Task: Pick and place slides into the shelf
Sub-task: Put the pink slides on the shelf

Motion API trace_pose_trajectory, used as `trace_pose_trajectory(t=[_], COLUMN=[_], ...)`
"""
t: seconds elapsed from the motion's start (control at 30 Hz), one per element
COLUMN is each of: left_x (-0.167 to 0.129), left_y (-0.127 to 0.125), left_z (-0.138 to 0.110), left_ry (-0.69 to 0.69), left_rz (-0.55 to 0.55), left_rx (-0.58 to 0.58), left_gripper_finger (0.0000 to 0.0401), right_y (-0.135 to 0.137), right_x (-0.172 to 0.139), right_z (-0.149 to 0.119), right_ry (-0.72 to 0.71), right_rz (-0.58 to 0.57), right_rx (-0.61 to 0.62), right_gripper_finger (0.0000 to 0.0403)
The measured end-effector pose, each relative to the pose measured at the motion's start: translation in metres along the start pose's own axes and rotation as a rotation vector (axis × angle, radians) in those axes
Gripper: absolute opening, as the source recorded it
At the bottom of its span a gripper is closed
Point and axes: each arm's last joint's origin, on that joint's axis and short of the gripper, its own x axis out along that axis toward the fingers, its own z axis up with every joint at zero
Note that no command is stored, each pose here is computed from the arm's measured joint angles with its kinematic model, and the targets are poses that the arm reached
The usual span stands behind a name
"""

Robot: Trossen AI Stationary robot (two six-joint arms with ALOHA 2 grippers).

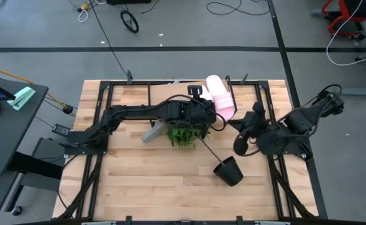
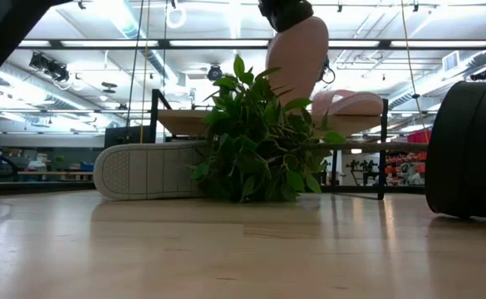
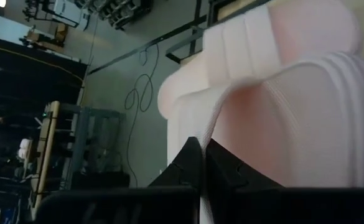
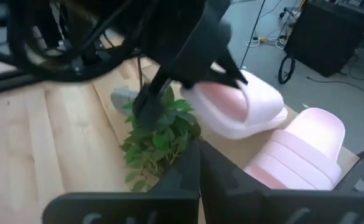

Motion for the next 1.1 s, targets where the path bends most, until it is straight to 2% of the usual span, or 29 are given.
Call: trace_pose_trajectory(t=[0.27, 0.6, 1.1], left_x=[0.011, 0.013, 0.013], left_y=[-0.012, -0.013, -0.012], left_z=[0.003, 0.003, 0.001], left_ry=[0.0, 0.002, 0.031], left_rz=[-0.002, 0.001, 0.05], left_rx=[0.036, 0.014, 0.044], left_gripper_finger=[0.0009, 0.0009, 0.0009], right_y=[-0.01, -0.026, -0.03], right_x=[-0.008, -0.012, -0.017], right_z=[0.003, -0.009, -0.01], right_ry=[0.007, 0.093, 0.094], right_rz=[0.046, -0.051, -0.036], right_rx=[0.064, 0.068, 0.086], right_gripper_finger=[0.0, 0.0, 0.0])
